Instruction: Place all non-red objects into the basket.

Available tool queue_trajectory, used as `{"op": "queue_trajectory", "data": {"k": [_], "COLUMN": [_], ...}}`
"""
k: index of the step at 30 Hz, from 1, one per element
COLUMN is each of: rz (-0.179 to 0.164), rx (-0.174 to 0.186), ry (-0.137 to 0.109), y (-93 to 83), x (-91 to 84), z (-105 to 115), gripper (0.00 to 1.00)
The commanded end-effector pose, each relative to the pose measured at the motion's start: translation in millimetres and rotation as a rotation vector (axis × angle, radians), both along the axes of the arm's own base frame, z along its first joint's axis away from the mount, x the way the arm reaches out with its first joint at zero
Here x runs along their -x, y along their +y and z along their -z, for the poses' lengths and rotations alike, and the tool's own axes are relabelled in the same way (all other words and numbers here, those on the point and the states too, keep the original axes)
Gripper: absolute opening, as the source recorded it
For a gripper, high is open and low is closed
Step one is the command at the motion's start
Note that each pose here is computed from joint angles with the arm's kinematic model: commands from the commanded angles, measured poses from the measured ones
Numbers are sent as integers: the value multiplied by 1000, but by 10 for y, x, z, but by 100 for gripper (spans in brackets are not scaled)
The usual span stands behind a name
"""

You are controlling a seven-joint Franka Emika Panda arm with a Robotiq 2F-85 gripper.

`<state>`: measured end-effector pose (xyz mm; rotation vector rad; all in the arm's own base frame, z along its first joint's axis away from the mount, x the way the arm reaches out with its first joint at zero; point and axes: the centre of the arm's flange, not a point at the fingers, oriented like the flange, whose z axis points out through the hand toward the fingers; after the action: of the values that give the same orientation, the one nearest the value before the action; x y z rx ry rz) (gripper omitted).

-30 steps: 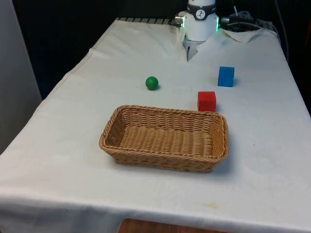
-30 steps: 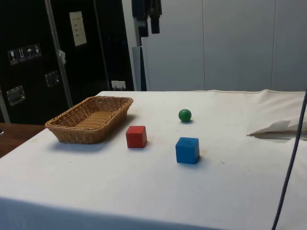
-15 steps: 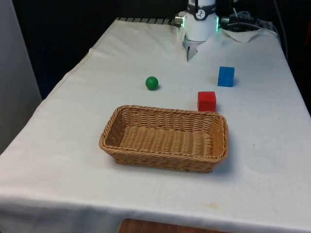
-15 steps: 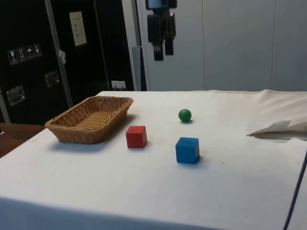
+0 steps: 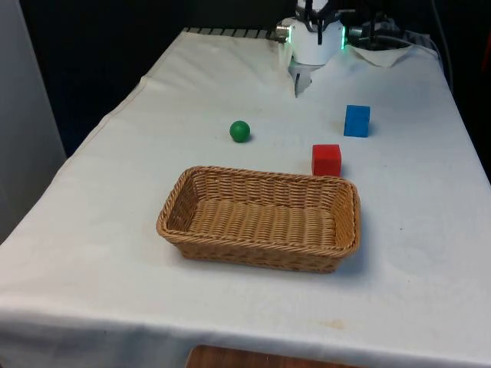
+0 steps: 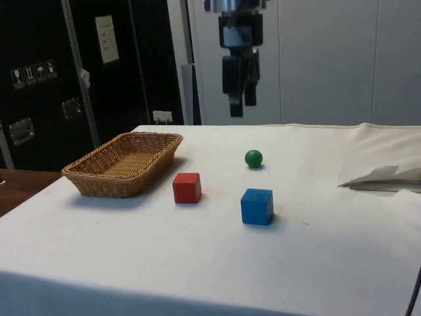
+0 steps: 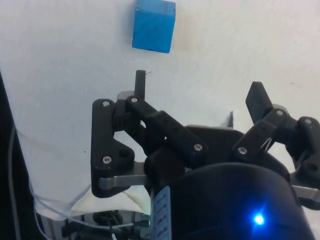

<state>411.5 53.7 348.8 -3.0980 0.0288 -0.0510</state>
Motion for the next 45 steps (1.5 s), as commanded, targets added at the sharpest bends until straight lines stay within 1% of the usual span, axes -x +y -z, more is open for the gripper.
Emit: {"op": "queue_trajectory", "data": {"k": [1,4,5,6,7,10,11,13,14,15,16,18,22,23,24,25,26,30,31,32,36,40,45], "rz": [9,18,20,15,22,28,32,35,37,32,37,38,31,32,29,26,17,-2,3,-4,-11,-10,-7], "rx": [0,0,2,2,1,2,0,-2,-4,2,-6,-9,-11,-1,-10,-10,-8,-1,11,0,8,16,14], "ry": [-9,-8,-7,1,-7,-8,-10,-12,-12,-6,-14,-16,-20,-14,-21,-21,-24,-24,-19,-26,-24,-22,-18], "y": [20,31,46,30,49,59,61,68,70,51,80,95,165,129,174,186,218,267,235,271,268,257,271], "x": [32,87,121,121,140,188,211,226,238,236,245,255,270,264,269,271,267,260,254,252,245,234,252], "z": [50,157,226,213,264,360,425,472,508,499,532,587,749,719,779,812,876,990,994,1010,1058,1070,1140], "gripper": [100,100,100,100,100,100,100,100,100,100,100,100,100,100,100,100,100,100,100,100,100,100,100]}}
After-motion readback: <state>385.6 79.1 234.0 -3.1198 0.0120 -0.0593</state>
